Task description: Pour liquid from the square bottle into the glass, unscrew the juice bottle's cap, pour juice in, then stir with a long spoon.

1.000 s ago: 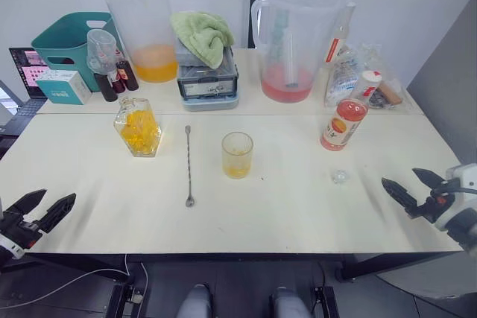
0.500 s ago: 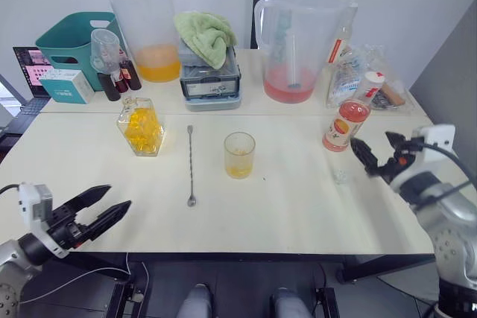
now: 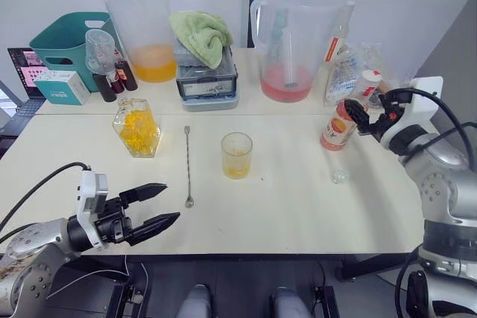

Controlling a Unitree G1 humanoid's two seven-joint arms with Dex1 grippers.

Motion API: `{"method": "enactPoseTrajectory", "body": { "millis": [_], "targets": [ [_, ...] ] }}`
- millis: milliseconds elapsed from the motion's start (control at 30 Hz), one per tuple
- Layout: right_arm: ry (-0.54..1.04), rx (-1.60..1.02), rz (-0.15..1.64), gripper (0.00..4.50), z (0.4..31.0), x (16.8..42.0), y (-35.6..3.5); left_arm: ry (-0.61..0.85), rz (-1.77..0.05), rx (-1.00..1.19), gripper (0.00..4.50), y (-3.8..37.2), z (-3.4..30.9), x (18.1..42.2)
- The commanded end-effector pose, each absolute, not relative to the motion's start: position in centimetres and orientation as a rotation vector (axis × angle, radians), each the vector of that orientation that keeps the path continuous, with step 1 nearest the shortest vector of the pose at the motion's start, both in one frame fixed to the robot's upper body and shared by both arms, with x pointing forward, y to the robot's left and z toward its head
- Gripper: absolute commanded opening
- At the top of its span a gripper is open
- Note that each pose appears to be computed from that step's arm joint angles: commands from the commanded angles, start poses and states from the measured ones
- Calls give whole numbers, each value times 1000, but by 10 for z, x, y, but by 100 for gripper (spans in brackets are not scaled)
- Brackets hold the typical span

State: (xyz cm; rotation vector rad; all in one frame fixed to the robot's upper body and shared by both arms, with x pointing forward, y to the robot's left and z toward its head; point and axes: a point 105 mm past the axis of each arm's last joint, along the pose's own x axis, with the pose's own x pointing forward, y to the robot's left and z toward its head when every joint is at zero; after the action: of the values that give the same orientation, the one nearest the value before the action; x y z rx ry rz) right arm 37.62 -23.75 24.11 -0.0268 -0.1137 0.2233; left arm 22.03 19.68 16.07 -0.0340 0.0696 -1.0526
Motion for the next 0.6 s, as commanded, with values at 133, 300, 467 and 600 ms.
{"method": "enactPoseTrajectory", "body": {
  "millis": [133, 300, 467, 600],
  "targets": [
    [-170, -31, 206, 450, 261, 385, -240, 50, -1077, -17, 447, 189, 167, 216],
    [-168, -34, 189, 450, 266, 396, -244, 39, -1071, -25, 447, 185, 167, 217],
    [-167, -28, 189, 394, 267, 401, -244, 40, -1063, -25, 450, 185, 166, 217],
    [-170, -27, 190, 268, 267, 402, -245, 44, -1053, -18, 450, 186, 165, 217]
  ]
}}
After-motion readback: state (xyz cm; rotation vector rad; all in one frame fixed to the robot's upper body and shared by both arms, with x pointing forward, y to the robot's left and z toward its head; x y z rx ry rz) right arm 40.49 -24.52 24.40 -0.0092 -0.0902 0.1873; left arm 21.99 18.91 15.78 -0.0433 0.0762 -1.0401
